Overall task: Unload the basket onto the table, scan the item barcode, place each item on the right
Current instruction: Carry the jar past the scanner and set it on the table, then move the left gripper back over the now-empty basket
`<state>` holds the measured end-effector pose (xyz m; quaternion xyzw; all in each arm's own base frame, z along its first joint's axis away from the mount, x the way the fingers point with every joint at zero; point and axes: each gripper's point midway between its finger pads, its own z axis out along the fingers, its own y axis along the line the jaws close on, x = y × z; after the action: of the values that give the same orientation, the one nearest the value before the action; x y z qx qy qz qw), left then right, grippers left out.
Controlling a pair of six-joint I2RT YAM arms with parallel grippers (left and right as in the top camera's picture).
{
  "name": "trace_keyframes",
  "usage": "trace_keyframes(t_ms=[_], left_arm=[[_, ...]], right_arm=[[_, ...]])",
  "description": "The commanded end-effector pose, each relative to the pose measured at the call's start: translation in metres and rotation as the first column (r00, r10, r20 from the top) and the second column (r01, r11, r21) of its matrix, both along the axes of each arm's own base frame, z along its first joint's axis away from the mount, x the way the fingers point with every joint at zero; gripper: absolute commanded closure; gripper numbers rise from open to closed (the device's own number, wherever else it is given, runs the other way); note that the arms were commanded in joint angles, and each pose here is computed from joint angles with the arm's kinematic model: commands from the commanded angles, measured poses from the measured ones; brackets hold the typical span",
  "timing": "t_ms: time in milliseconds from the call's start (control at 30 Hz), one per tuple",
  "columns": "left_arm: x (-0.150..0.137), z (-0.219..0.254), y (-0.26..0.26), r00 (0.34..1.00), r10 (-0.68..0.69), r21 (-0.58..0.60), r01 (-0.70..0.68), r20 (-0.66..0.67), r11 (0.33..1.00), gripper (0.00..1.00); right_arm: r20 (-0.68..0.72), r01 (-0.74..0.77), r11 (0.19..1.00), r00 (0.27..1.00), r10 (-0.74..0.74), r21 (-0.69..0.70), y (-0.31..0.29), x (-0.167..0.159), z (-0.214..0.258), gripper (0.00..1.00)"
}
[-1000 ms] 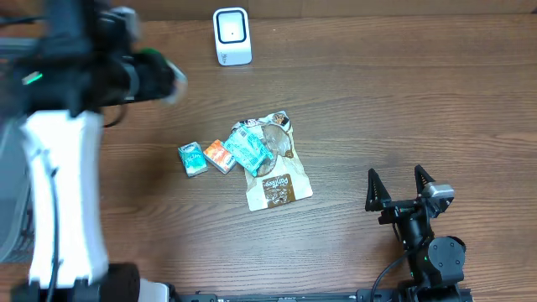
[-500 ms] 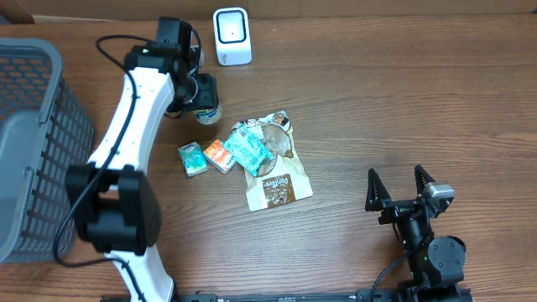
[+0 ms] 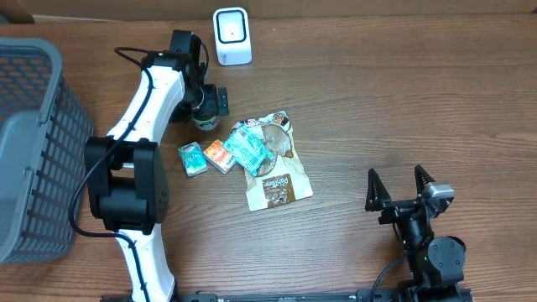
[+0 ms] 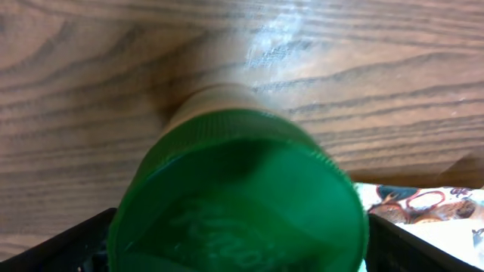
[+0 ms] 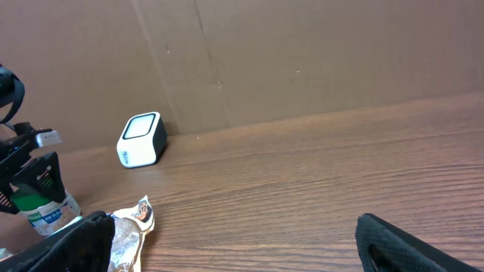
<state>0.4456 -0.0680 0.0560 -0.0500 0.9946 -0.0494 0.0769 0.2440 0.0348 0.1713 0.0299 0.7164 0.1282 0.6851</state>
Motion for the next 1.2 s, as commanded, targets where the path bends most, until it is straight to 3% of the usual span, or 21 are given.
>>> trace_keyframes(t_ms=[0,133,267,300,367,500,633,900,1167], left_arm=[[0.000,0.013,0.003,1.000,0.007,-0.001,-0.007,0.007,1.000,0.00],[0.008,0.064,0.007,0.996,0.019,-0.012,-0.018,0.093,1.000,0.01],[0.010,0.151,0.012,0.965,0.017,-0.026,-0.011,0.260,1.000,0.00],[0.003,0.195,0.017,0.940,0.015,-0.028,-0.006,0.341,1.000,0.01],[-0.010,0.237,0.024,0.911,0.029,-0.035,-0.016,0.411,0.999,0.00],[-0.043,0.295,0.044,0.866,0.024,-0.014,-0.020,0.500,1.000,0.00],[-0.072,0.310,0.081,0.868,0.079,0.005,-0.093,0.489,0.996,0.00],[-0.105,0.292,0.187,0.846,0.352,0.006,-0.386,0.401,0.922,0.01],[-0.109,0.292,0.197,0.834,0.378,0.001,-0.413,0.401,0.911,0.01]], right_arm=[[0.008,0.003,1.000,1.000,-0.003,0.001,-0.001,0.000,-0.001,0.00],[0.008,0.003,1.000,1.000,-0.003,0.001,-0.001,0.000,-0.001,0.00],[0.008,0.003,1.000,1.000,-0.003,0.001,-0.001,0.000,-0.001,0.00],[0.008,0.003,1.000,1.000,-0.003,0.001,-0.001,0.000,-0.001,0.00],[0.008,0.003,1.000,1.000,-0.003,0.001,-0.001,0.000,-0.001,0.00],[0.008,0.003,1.000,1.000,-0.003,0.001,-0.001,0.000,-0.001,0.00],[0.008,0.003,1.000,1.000,-0.003,0.001,-0.001,0.000,-0.001,0.00],[0.008,0.003,1.000,1.000,-0.003,0.001,-0.001,0.000,-0.001,0.00],[0.008,0.003,1.000,1.000,-0.003,0.001,-0.001,0.000,-0.001,0.00]])
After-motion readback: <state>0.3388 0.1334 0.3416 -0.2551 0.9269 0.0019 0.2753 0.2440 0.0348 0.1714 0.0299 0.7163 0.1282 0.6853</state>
